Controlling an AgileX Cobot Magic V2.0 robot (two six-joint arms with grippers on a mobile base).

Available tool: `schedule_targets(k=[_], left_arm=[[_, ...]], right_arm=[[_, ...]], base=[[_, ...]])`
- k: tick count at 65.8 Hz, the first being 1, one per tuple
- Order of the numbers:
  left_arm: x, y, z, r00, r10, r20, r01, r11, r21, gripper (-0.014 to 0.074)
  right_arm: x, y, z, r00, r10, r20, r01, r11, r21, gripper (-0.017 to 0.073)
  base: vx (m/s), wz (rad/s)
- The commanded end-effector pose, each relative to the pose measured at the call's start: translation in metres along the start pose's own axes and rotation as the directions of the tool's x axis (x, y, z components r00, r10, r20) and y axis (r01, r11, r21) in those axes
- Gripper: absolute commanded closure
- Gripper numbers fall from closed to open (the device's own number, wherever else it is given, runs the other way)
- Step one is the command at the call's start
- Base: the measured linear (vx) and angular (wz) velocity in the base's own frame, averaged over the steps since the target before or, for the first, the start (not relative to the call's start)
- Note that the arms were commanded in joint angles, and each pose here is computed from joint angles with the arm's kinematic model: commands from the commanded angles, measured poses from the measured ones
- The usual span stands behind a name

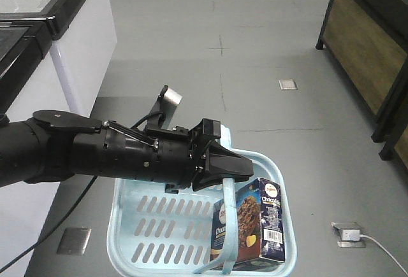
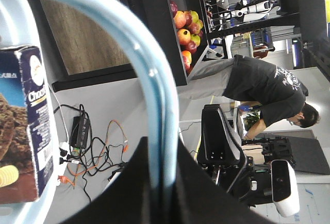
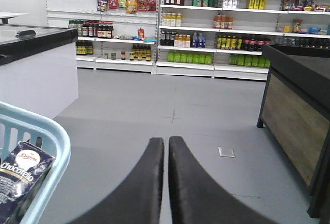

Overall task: Left arm holds basket, right arm returns cookies
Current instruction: 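Hold the basket with the left gripper in front of the robot, then drive toward the drink shelves holding the basket in the left gripper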

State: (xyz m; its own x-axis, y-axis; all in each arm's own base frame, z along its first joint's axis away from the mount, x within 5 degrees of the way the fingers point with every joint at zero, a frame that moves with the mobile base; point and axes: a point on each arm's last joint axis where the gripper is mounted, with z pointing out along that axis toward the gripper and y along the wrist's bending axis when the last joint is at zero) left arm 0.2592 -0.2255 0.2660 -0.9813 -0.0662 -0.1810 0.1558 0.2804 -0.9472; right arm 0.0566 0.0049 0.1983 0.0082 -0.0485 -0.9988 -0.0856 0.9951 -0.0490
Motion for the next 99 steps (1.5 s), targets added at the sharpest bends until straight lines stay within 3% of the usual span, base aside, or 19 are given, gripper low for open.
schedule_targets(k=[1,99], left_arm=[[-0.0019,-0.0343,-0.0107,0.999,0.002,0.04,-0.008,0.989,0.149,0.0596],[-0.0019,-0.0343,-0.0107,0.999,0.002,0.04,-0.008,0.989,0.149,0.0596]], right_arm=[[-0.0014,-0.0004,-0.0005,0.998,-0.013,0.069,0.012,1.0,0.01,0.0569],[-0.0014,-0.0004,-0.0005,0.998,-0.013,0.069,0.012,1.0,0.01,0.0569]], base=[[0.19,-0.09],[0.34,-0.01]])
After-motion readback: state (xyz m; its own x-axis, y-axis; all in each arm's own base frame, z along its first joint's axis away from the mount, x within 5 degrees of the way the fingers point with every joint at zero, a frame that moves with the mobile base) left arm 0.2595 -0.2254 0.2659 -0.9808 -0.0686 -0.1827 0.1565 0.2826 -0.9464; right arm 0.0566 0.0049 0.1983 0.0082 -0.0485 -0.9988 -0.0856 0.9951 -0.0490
